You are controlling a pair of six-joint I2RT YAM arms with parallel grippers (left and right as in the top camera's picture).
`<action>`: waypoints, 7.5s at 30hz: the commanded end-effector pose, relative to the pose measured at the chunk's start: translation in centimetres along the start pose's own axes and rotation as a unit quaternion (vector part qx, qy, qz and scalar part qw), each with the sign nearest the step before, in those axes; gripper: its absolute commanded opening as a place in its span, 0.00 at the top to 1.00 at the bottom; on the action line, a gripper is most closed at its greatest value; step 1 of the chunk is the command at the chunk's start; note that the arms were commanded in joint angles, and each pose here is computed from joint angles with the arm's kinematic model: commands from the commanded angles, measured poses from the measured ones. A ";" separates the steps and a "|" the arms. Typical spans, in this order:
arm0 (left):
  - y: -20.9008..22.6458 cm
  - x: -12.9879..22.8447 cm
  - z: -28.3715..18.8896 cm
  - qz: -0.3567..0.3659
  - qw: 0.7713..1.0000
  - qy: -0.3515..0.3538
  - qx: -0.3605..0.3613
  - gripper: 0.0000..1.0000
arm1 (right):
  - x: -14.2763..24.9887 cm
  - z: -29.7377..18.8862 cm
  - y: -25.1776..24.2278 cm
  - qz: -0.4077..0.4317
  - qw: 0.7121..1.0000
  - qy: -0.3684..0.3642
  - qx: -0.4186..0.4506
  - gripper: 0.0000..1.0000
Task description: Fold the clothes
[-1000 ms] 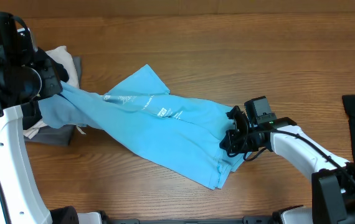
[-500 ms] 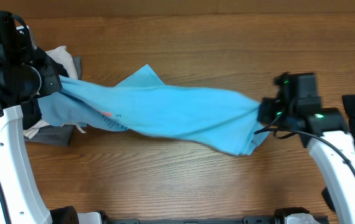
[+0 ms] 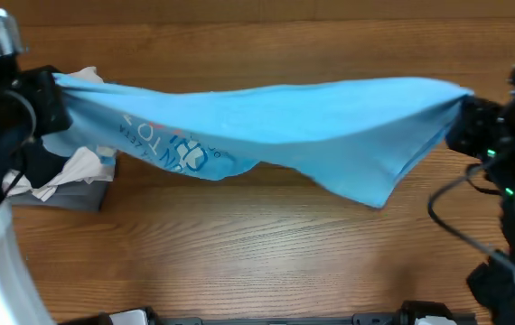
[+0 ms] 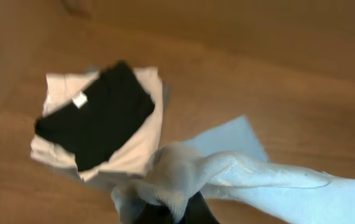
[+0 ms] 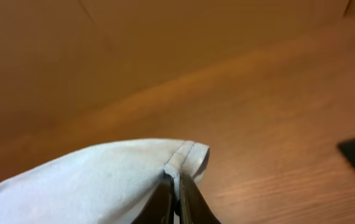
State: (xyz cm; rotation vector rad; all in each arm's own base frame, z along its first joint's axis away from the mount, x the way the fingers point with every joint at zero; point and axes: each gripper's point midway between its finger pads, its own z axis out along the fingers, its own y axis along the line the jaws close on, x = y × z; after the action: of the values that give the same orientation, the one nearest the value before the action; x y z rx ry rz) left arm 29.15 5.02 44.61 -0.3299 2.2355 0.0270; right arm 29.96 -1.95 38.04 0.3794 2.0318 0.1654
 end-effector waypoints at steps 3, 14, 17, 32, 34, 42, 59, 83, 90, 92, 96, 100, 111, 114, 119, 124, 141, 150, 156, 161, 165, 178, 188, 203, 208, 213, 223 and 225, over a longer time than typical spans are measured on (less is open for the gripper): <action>-0.9 -1.8 -7.3 0.019 0.993 -0.114 0.030 0.96 | -5.7 -7.2 -0.2 -0.008 0.994 -0.107 0.028 0.96; -0.4 -3.2 -17.1 0.032 0.960 -0.277 0.025 0.96 | -11.0 -17.0 1.5 -0.003 0.975 -0.223 -0.001 0.96; -0.4 -3.3 -16.1 0.032 0.964 -0.264 0.024 0.96 | -10.9 -16.8 1.5 -0.003 0.976 -0.219 0.000 0.96; -4.7 -6.0 -1.6 0.076 0.983 -0.117 0.117 0.96 | -10.5 -3.1 1.9 -0.004 0.996 -0.083 0.011 0.96; -5.3 -6.0 -0.7 0.088 0.981 -0.107 0.135 0.96 | -10.4 -2.1 1.8 -0.004 0.997 -0.076 0.014 0.96; -5.9 -9.0 -5.9 0.111 0.961 -0.211 0.143 0.96 | -13.4 -5.7 2.5 -0.003 0.989 -0.150 0.001 0.96; -4.7 -6.1 -18.5 0.129 0.932 -0.320 0.115 0.96 | -12.9 -14.3 2.0 0.002 0.977 -0.214 0.001 0.96; -6.3 -12.8 -13.6 0.133 0.915 -0.355 0.137 0.96 | -16.9 -8.7 4.0 0.000 0.972 -0.231 -0.034 0.96; -6.4 -13.8 -19.8 0.112 0.878 -0.440 0.149 0.96 | -18.6 -11.7 4.3 -0.010 0.957 -0.286 -0.036 0.96; -6.3 -13.2 -20.7 0.116 0.877 -0.443 0.147 0.96 | -18.2 -12.3 4.1 -0.010 0.958 -0.285 -0.034 0.96; -5.9 -11.5 -22.2 0.121 0.879 -0.440 0.139 0.96 | -17.5 -14.1 3.9 -0.009 0.957 -0.289 -0.032 0.96; -4.7 -10.3 -23.5 0.108 0.883 -0.443 0.112 0.96 | -17.0 -15.6 3.8 -0.009 0.955 -0.295 -0.034 0.96; -1.6 -9.2 -23.8 0.071 0.896 -0.436 0.036 0.96 | -14.4 -14.7 3.7 -0.009 0.970 -0.240 -0.040 0.96; -1.7 -9.8 -20.2 0.071 0.915 -0.397 0.033 0.96 | -14.2 -13.0 4.0 -0.012 0.975 -0.219 -0.047 0.96; -4.2 -10.8 -11.0 0.091 0.946 -0.298 0.092 0.96 | -13.9 -7.3 4.7 -0.015 0.985 -0.162 -0.057 0.96; -5.8 -13.2 -2.1 0.083 0.958 -0.243 0.131 0.96 | -14.2 1.0 5.1 -0.016 0.991 -0.114 -0.062 0.96; -7.0 -17.8 -5.7 0.073 0.922 -0.346 0.160 0.96 | -19.7 0.7 0.6 -0.041 0.979 -0.190 -0.059 0.96; -5.5 -5.1 7.1 0.088 0.987 -0.009 0.136 0.96 | -9.0 8.3 -2.3 -0.047 0.997 0.046 -0.045 0.96; -5.1 3.4 15.2 0.087 0.964 0.210 0.141 0.95 | 3.8 14.3 -6.2 -0.007 0.962 0.271 -0.021 0.96; -6.1 9.1 19.3 0.087 0.928 0.322 0.166 0.94 | 12.0 15.6 -8.1 0.029 0.924 0.380 -0.008 0.96; -5.5 12.9 20.1 0.083 0.905 0.386 0.156 0.94 | 15.8 14.7 -8.7 0.060 0.899 0.435 0.005 0.94; -4.3 21.1 16.2 0.063 0.856 0.492 0.143 0.62 | 19.6 12.9 -12.1 0.107 0.861 0.484 0.113 0.40; -2.8 20.5 16.3 0.066 0.877 0.468 0.092 0.59 | 21.0 15.6 -11.8 0.142 0.875 0.453 0.090 0.34; -1.2 18.2 9.1 0.042 0.926 0.373 0.034 0.55 | 18.9 10.0 -8.4 0.120 0.897 0.425 0.025 0.32; -1.4 20.6 9.3 0.040 0.931 0.359 0.047 0.51 | 17.8 9.0 -8.8 0.122 0.922 0.363 0.051 0.26; -4.7 26.3 14.4 0.032 0.916 0.380 0.129 0.50 | 21.2 11.3 -10.1 0.175 0.916 0.354 0.073 0.23; -5.6 31.7 22.7 0.018 0.911 0.391 0.132 0.56 | 23.3 12.1 -9.6 0.188 0.909 0.369 0.047 0.25; -5.2 32.6 23.2 0.023 0.906 0.406 0.118 0.58 | 23.2 12.2 -9.7 0.187 0.910 0.367 0.047 0.25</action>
State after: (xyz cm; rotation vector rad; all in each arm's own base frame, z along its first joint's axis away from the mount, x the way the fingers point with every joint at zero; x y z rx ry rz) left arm 28.74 -3.86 6.23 -0.1306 2.9938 -0.4069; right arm 28.39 -3.82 9.63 0.8688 2.7181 0.4962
